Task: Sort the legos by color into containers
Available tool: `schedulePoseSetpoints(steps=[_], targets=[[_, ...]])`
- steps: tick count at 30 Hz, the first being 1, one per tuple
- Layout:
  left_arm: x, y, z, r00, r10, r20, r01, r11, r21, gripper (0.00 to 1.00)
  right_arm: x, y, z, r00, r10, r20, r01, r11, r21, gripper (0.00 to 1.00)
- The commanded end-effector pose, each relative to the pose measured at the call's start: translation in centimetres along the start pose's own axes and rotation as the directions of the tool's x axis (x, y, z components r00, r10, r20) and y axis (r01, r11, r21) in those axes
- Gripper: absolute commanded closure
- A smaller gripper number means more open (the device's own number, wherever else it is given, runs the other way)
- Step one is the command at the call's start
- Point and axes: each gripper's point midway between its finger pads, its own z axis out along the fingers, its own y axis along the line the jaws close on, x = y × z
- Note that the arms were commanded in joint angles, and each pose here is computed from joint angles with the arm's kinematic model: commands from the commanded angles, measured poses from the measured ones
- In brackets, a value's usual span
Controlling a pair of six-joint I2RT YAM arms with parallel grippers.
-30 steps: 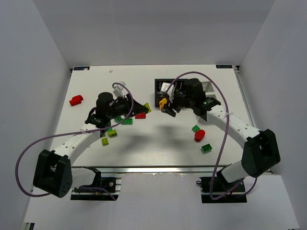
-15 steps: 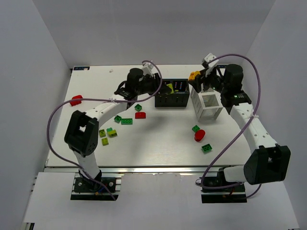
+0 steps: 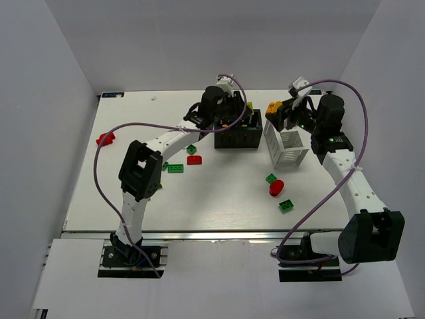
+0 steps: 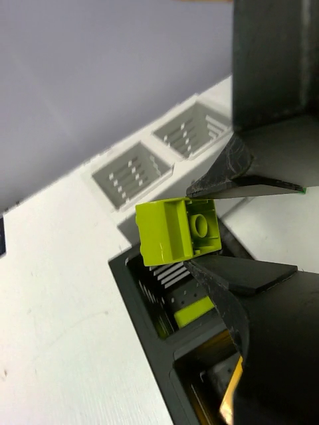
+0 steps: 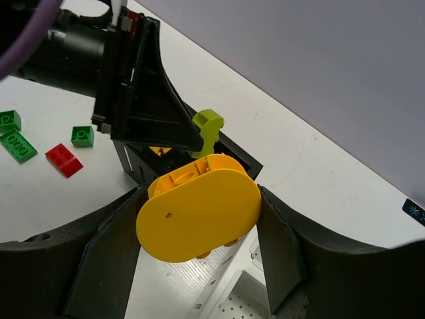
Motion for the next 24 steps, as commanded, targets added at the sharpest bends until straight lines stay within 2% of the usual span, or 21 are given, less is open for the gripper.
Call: schedulePoseSetpoints(steps=[1,8,11,14,15,19,24], targets=[[-1.4,0.0,0.5,0.999,0.043,0.034,-0.041,0.998,-0.054,0.83,-2.1,-0.2,-0.6,0.997,-0.023,0.067,0.023,1.0,0.007,1.0],[-1.1,0.7,1.8,0.998,0.048,0.031,-0.045,0.995,-0.084,0.82,-1.8,-0.5,-0.7,0.998,-0.018,0.065,0.017,1.0,0.009,1.0],[-0.4,0.8,2.2,0.999,0.046,0.007,-0.045,0.995,-0.086,0.78,-1.7,-0.4,-0.6,0.998,-0.015,0.062,0.015,1.0,0.004,1.0],[0.5,1.2,2.4,1.0,0.026,-0.015,-0.028,0.995,-0.099,0.65,-1.5,-0.4,-0.6,0.998,-0.02,0.057,0.02,1.0,0.005,1.0],[0.6,1.2,2.4,1.0,0.018,-0.018,-0.019,0.995,-0.103,0.57,-1.2,-0.4,-0.6,0.999,-0.017,0.052,0.017,1.0,0.002,1.0],[0.6,0.7,2.2,1.0,0.01,-0.019,-0.012,0.995,-0.101,0.43,-0.5,-0.3,-0.3,0.999,-0.009,0.034,0.01,1.0,-0.014,1.0],[-0.7,-0.1,1.4,1.0,0.011,0.004,-0.01,0.995,-0.095,0.37,-0.6,-0.4,0.3,1.0,0.009,0.027,-0.008,0.999,-0.032,1.0]])
